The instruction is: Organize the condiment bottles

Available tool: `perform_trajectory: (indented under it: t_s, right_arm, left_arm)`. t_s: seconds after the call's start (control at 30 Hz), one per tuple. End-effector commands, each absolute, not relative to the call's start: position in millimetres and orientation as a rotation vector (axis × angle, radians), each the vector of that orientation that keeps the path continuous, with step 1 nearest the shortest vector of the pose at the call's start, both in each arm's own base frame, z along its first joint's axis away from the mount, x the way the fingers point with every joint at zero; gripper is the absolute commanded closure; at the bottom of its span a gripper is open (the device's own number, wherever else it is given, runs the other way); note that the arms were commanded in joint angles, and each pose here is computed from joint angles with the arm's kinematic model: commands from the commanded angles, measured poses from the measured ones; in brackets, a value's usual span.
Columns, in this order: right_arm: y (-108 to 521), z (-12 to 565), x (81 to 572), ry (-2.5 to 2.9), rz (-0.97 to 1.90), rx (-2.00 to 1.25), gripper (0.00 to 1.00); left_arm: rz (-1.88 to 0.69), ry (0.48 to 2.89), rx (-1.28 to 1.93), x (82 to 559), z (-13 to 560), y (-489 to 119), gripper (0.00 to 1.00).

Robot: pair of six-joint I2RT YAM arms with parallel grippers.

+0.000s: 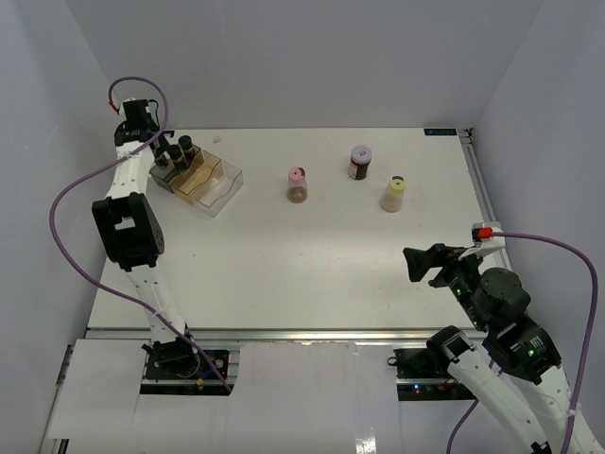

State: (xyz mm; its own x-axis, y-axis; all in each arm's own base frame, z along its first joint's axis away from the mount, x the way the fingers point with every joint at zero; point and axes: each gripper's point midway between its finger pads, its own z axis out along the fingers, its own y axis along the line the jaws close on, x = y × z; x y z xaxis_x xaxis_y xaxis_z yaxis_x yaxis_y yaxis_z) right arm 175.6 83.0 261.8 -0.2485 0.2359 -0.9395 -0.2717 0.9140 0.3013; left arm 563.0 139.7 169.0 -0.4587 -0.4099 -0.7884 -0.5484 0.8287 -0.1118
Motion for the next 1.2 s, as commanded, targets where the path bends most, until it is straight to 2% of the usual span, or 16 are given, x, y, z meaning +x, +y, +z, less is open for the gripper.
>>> perform_trajectory:
  t_s: [0.0,0.47,0.57,0.67,0.73,0.77,0.97,1.17]
  right_arm:
    - [76.4,275.6,180.8,1.686,0.447,-0.01,0.1]
    - [75.0,273.3,182.1,1.689,0.433,-0.009,0.1]
    - [75.4,271.8,182.5,1.699,0.429,-0.011,0.1]
    - [75.1,272.1,182.0,1.698,0.43,-0.011,0.1]
    - [74.4,273.5,181.7,1.692,0.43,-0.008,0.1]
    - [74.2,273.5,181.5,1.691,0.431,-0.008,0.1]
    - [72.6,273.1,180.5,1.688,0.427,-0.005,0.1]
    - [73.4,272.2,181.3,1.691,0.424,-0.012,0.1]
  left_arm:
    - [0.187,2.087,-0.681,569.4,174.0,142.0,0.92]
    - [0.182,2.154,-0.719,570.6,132.3,140.5,0.78]
    - [0.193,2.163,-0.727,570.0,128.1,142.0,0.7]
    - [0.195,2.163,-0.725,570.7,128.1,141.7,0.56]
    - [0.197,2.168,-0.729,570.1,126.8,142.4,0.42]
    - [0.197,2.17,-0.729,570.1,126.5,142.4,0.39]
    - [0.203,2.183,-0.739,568.1,127.2,142.6,0.31]
    - [0.169,2.155,-0.75,564.3,157.2,137.4,0.27]
